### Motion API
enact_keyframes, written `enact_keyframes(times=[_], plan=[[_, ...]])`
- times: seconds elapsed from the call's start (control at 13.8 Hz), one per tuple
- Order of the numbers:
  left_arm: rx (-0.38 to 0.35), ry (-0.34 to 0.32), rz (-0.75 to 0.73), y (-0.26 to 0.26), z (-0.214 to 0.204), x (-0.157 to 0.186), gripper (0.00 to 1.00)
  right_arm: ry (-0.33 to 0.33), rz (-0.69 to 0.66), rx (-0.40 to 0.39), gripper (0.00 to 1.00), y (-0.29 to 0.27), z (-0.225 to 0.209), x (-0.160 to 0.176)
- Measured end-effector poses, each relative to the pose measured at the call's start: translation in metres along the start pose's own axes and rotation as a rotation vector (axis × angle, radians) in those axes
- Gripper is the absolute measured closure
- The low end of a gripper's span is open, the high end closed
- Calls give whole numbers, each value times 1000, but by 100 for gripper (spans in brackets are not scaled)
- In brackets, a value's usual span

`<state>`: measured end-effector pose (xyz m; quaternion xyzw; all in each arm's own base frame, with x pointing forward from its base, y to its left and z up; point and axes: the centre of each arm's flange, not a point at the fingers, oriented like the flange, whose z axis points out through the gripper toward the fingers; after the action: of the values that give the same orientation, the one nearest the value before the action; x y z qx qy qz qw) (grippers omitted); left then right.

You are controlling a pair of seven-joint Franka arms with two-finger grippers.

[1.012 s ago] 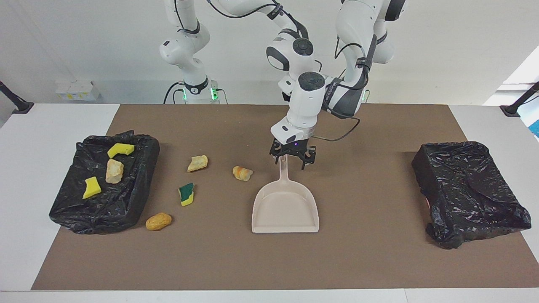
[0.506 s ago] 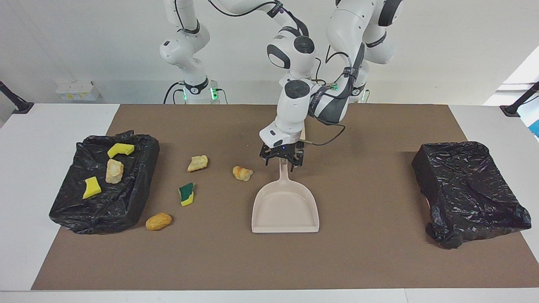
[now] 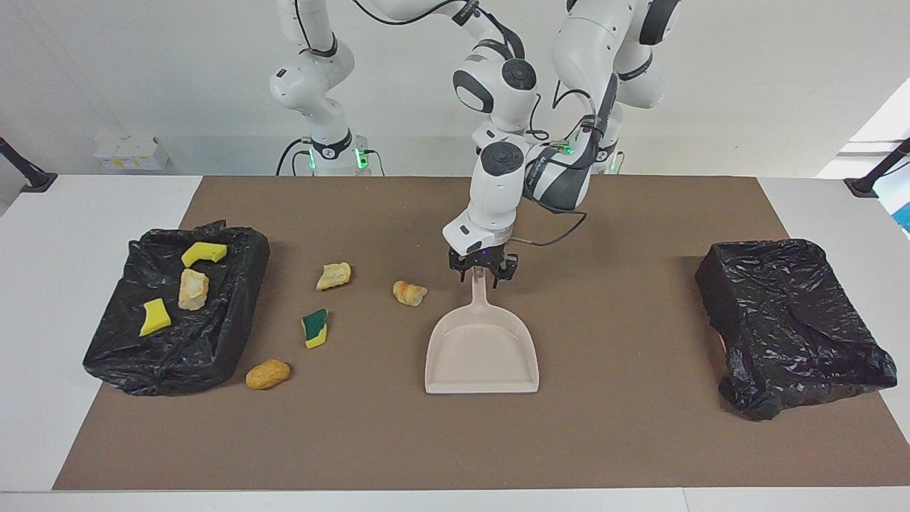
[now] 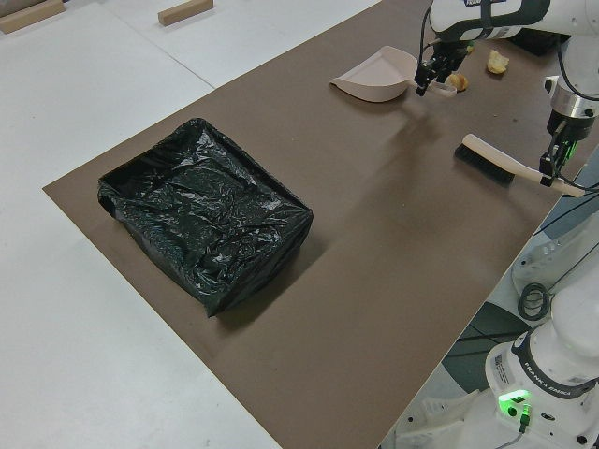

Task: Sweep and dump trash in bin
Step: 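Lift the dustpan with the left gripper while the right gripper grasps the brush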

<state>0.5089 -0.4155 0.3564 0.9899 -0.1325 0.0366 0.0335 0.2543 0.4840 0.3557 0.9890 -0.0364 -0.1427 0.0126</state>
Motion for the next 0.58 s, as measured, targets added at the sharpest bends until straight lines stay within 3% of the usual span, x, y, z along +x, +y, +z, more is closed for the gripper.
enact_keyframes(times=[0.14,0.58], plan=[[1,7,-8,-3,-4,2,65,-27,8,-42,74,8,-6,0],[62,59,70,-21,-31,9,67,-25,110,-99,74,83,-80,36]])
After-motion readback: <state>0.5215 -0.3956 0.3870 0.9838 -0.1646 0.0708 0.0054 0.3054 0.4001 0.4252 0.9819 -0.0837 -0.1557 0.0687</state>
